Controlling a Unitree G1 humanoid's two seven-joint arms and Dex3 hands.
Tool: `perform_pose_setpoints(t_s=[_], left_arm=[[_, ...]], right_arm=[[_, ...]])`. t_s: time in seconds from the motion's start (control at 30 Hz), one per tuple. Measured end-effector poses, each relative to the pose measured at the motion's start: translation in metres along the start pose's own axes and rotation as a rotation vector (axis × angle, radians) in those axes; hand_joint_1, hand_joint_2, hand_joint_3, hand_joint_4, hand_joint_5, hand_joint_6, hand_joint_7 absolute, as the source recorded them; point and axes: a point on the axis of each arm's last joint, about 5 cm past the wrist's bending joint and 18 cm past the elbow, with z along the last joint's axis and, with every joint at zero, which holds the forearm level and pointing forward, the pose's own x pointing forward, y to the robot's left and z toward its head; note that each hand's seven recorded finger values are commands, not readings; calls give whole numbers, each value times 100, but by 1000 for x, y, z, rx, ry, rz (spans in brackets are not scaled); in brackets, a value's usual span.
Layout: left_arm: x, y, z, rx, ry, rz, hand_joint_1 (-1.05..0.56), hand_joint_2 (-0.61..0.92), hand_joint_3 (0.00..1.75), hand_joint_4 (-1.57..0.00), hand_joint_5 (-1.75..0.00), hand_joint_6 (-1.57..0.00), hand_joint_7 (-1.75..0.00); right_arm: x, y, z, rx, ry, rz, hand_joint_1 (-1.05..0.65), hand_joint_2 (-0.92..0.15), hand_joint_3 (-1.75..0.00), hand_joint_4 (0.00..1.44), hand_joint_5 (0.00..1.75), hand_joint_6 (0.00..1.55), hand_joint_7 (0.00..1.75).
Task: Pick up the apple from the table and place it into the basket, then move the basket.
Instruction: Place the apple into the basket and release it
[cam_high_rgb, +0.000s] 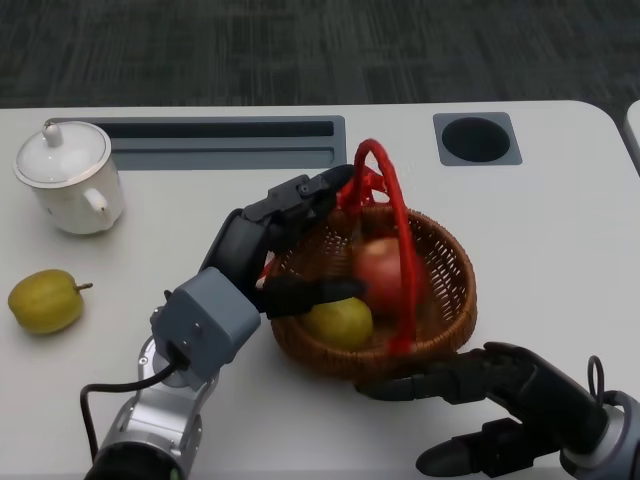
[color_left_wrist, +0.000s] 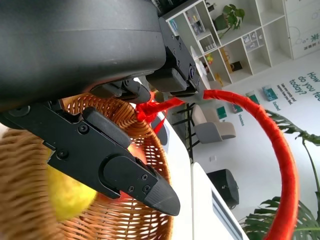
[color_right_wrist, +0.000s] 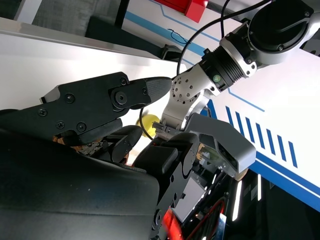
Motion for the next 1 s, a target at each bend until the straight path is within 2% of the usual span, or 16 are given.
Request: perform_pose_setpoints(t_s=[0.13,0.23,0.33,0.43,0.6,0.8,1.0], left_arm=[[1,2,3,10,-19,1,-76,77,1,-42,0,-47,0],[2,4,8,27,-51,7,-67,79,1,-43,-1,-49,-1],[-3,6,14,47,-94,23,-55,82,1,-46,-1,-51,-1],[-16,10,16,65,-116,44,-50,85,2,-49,-2,-53,-1],[-44,26,23,132,-115,80,-49,85,1,-48,-1,-54,-1],[-74,40,36,198,-121,117,-49,85,0,-51,-1,-55,-1],[-97,46,50,238,-141,130,-53,83,0,-53,-1,-57,-1]], right_arm=[[0,0,0,-1,0,-1,-36,-92,-12,75,1,70,1],[-1,-2,1,-10,4,0,-36,-92,-12,75,0,71,1],[-3,-9,5,-47,-6,3,-35,-92,-13,74,0,71,1],[-5,-18,10,-107,-40,-8,-36,-92,-13,75,1,71,1],[-5,-46,24,-205,-101,4,-40,-92,-15,74,0,71,0],[4,-82,39,-307,-170,28,-43,-92,-6,80,2,75,1],[12,-106,42,-372,-149,89,-48,-92,-4,85,2,79,2]])
